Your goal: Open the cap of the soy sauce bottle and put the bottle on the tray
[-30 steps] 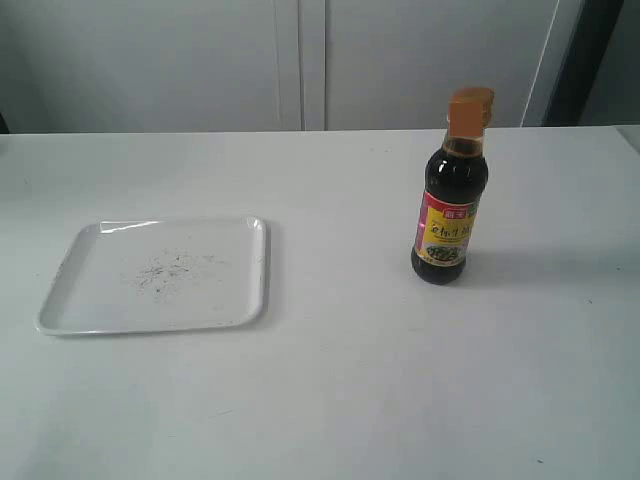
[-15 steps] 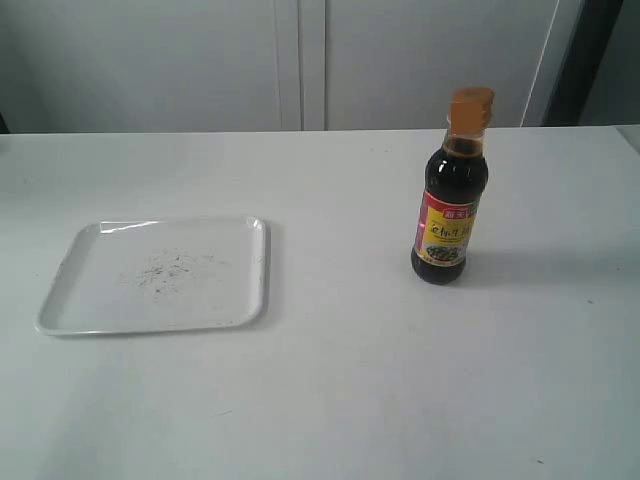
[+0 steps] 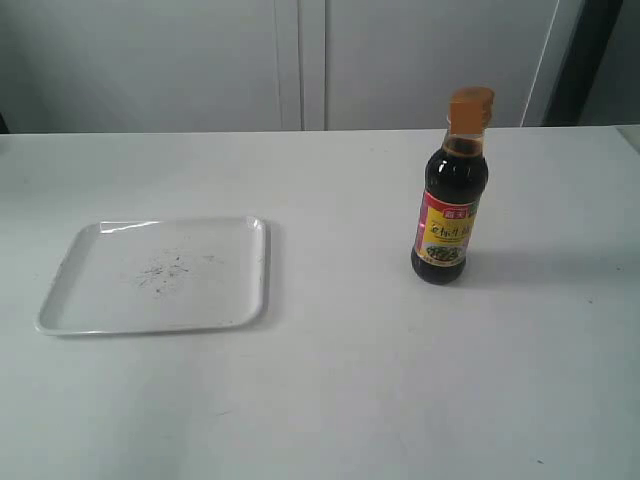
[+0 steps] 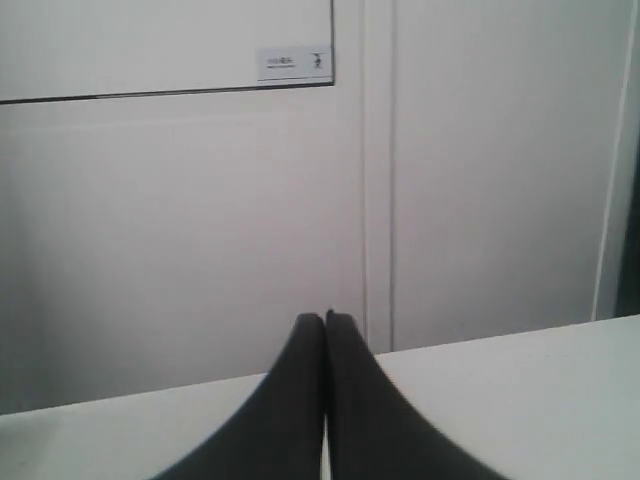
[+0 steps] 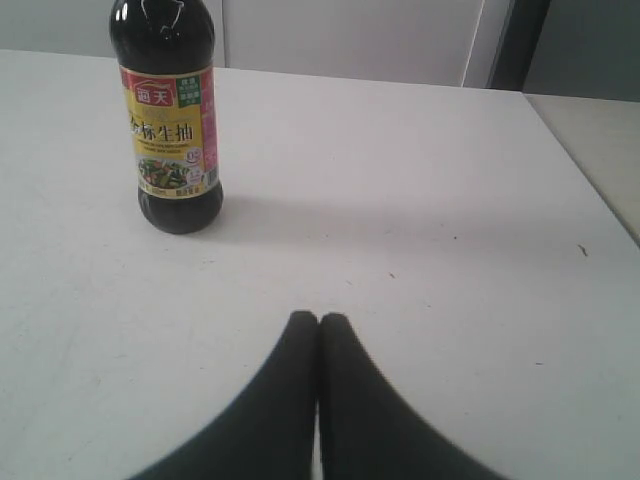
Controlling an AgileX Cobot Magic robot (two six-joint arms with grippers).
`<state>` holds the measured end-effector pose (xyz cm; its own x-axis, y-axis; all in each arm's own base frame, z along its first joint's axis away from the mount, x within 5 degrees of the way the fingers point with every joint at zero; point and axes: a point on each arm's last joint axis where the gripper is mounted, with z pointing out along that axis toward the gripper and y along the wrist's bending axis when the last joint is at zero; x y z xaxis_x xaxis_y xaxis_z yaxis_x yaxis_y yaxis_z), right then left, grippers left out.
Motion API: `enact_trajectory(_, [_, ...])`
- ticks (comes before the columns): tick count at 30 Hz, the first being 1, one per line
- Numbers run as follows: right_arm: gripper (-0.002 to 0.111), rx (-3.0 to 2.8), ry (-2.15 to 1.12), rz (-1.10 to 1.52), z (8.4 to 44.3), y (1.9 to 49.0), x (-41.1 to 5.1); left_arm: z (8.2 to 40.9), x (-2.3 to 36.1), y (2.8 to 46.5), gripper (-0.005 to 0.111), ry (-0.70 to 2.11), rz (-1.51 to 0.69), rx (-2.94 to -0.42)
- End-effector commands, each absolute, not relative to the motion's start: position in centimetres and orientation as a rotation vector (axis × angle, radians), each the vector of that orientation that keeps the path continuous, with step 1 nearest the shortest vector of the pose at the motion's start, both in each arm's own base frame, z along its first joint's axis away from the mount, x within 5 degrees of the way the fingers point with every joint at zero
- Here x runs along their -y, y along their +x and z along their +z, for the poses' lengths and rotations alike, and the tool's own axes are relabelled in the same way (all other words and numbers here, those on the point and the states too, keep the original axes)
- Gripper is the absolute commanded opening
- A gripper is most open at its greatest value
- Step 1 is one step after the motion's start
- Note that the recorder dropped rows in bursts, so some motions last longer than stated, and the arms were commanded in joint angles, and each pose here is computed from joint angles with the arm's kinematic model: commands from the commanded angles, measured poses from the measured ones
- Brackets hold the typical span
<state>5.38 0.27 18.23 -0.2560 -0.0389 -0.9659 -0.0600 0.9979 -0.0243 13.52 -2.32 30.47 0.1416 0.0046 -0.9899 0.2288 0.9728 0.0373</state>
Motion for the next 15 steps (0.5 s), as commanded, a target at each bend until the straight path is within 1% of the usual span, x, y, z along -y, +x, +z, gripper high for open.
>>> enact_trajectory(1, [0.0,-1.822,-0.072,0.02,18.3,5.4,-0.3,31.6,3.7,16.4,0.0,0.308,-0.272,-1.395])
enact_trajectory(5, [0.0,-1.822,-0.072,0.02,18.3,5.4,-0.3,31.6,4.8,18.8,0.0,0.407,-0.346,-1.392])
enact_trajectory(10, [0.0,-1.822,-0.072,0.02,18.3,5.4,-0.3,31.2,5.7,20.2,0.0,0.455,-0.39,-1.409])
enact_trajectory(15, [0.0,-1.822,-0.072,0.02,18.3,5.4,-0.3,31.2,7.9,21.3,0.0,0.543,-0.46,-1.411])
